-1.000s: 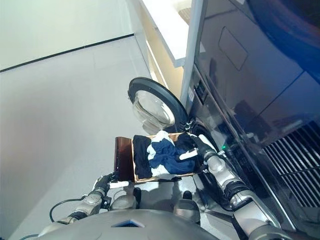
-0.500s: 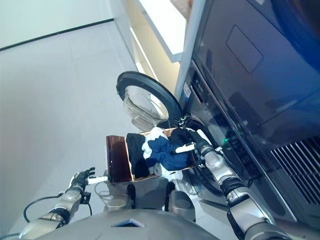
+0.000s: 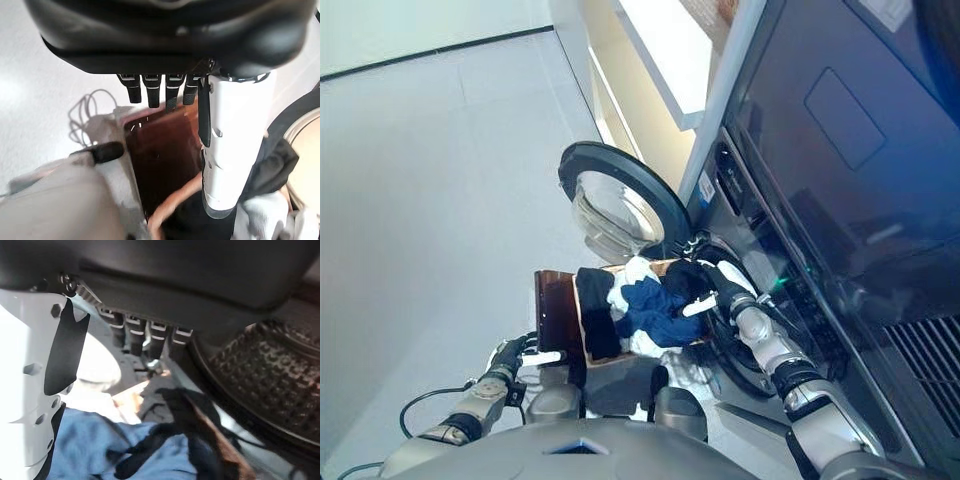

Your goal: Pick up the clothes and place them into the washing machine

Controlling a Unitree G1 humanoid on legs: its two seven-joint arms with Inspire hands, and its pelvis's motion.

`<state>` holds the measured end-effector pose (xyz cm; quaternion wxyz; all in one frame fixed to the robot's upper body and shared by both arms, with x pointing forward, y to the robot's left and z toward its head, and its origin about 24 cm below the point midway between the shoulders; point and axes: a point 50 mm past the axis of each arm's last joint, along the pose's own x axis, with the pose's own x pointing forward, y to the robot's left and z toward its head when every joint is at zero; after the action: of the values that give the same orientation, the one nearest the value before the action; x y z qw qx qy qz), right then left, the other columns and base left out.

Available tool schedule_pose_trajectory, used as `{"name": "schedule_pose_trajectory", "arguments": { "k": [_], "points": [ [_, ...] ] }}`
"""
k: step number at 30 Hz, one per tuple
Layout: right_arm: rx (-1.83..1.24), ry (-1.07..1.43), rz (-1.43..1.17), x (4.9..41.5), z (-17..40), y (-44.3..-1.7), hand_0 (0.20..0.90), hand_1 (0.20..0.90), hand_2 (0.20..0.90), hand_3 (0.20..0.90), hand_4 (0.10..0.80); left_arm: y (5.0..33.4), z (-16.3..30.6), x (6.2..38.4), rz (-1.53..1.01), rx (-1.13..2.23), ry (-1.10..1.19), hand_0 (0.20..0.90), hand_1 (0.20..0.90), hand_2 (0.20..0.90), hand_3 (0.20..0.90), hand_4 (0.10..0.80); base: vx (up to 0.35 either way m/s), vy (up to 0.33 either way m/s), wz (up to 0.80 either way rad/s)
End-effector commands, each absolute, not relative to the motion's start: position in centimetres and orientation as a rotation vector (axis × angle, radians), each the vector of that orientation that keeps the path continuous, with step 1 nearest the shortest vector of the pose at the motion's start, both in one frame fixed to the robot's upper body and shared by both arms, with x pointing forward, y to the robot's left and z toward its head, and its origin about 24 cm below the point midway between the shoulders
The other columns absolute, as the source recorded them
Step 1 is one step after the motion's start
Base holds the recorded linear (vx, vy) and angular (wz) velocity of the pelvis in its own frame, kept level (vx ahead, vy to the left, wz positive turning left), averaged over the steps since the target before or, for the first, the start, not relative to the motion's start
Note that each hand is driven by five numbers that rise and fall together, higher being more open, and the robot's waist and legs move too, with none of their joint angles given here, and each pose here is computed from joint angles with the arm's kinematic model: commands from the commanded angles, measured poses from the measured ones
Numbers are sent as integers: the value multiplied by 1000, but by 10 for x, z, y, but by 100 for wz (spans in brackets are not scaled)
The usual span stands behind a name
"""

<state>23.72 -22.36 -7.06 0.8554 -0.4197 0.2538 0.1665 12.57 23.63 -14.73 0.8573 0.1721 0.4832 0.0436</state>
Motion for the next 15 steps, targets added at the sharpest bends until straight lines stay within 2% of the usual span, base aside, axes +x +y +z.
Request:
{"name": "schedule_pose_trajectory", "arguments": {
  "k": [1,10,15],
  "points": [
    [-976,336,367,269,-38,-213,900,900,900,900,800,248,-137,144,90,439,942,900,900,900,900,800,12,76,-2],
    [-1014,418,421,260,-60,-203,900,900,900,900,800,250,-141,136,74,470,982,900,900,900,900,800,-4,125,-1],
    [-1123,430,432,265,-64,-202,900,900,900,900,800,250,-138,143,78,469,962,900,900,900,900,800,-67,94,-14]
  ]
}}
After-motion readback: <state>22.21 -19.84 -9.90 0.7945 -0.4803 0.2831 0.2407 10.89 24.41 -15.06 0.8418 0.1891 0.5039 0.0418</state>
